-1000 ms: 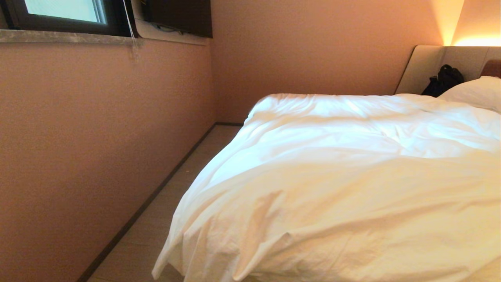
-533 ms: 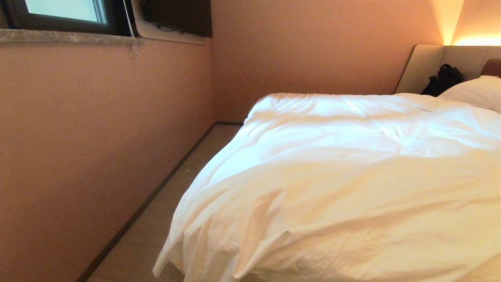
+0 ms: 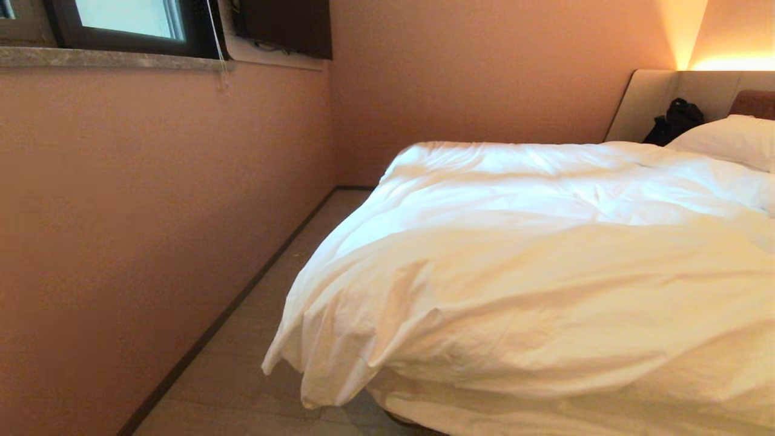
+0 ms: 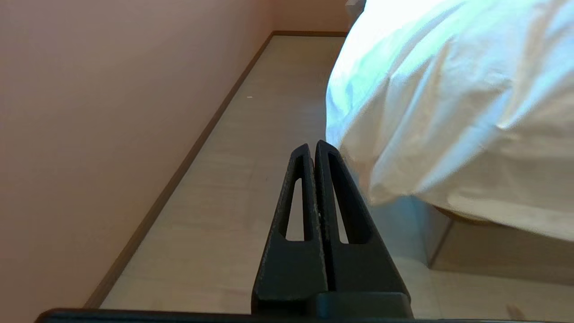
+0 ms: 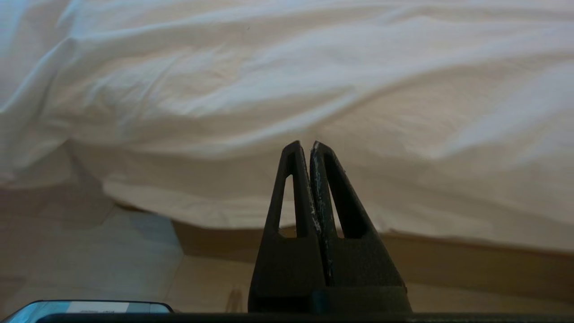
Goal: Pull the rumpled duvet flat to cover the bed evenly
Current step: Flatten the corners of the folded blanket
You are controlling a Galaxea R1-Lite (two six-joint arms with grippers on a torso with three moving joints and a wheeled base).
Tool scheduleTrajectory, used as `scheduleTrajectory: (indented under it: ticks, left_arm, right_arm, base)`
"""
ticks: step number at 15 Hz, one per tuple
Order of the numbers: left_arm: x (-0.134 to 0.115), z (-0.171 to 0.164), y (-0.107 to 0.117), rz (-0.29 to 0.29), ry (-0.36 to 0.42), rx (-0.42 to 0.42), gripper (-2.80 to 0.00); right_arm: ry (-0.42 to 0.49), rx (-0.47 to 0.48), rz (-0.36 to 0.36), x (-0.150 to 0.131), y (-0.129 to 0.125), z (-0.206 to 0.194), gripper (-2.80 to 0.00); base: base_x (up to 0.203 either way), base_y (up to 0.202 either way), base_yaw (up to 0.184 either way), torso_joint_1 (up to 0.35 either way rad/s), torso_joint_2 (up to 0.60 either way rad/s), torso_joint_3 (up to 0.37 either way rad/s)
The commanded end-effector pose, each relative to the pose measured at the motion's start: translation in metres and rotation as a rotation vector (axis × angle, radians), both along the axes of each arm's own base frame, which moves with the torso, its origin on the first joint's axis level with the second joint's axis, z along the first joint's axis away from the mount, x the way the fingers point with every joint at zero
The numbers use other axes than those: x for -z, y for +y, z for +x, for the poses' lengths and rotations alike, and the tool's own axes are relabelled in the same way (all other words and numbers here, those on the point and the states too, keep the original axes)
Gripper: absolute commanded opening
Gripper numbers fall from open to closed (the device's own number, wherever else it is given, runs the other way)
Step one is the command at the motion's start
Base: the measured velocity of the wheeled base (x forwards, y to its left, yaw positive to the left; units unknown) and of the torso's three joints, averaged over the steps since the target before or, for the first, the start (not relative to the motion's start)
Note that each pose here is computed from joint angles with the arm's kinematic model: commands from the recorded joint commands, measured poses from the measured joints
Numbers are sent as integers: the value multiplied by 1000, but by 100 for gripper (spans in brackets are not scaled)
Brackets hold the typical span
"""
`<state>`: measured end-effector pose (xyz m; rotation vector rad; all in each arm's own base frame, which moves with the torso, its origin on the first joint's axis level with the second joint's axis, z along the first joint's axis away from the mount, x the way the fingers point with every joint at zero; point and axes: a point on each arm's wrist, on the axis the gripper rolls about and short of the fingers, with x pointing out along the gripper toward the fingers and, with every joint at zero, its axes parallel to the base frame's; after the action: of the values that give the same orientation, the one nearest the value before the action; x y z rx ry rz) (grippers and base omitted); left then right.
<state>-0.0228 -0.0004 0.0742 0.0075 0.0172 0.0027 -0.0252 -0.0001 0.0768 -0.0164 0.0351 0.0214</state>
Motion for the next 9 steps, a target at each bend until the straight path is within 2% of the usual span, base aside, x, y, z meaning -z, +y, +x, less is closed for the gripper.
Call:
scheduleTrajectory:
  ticks: [1,9]
  left_arm:
    - [0,0,0,0,0,-1,-280]
    - [0,0,0,6,1,-3,-280]
  right_arm:
    - [1,0,-1,0,0,0,-280]
    - [1,0,-1,0,0,0,-280]
  base:
    - [-125,0,1,-2,1,1]
    - [0,0,0,0,0,0]
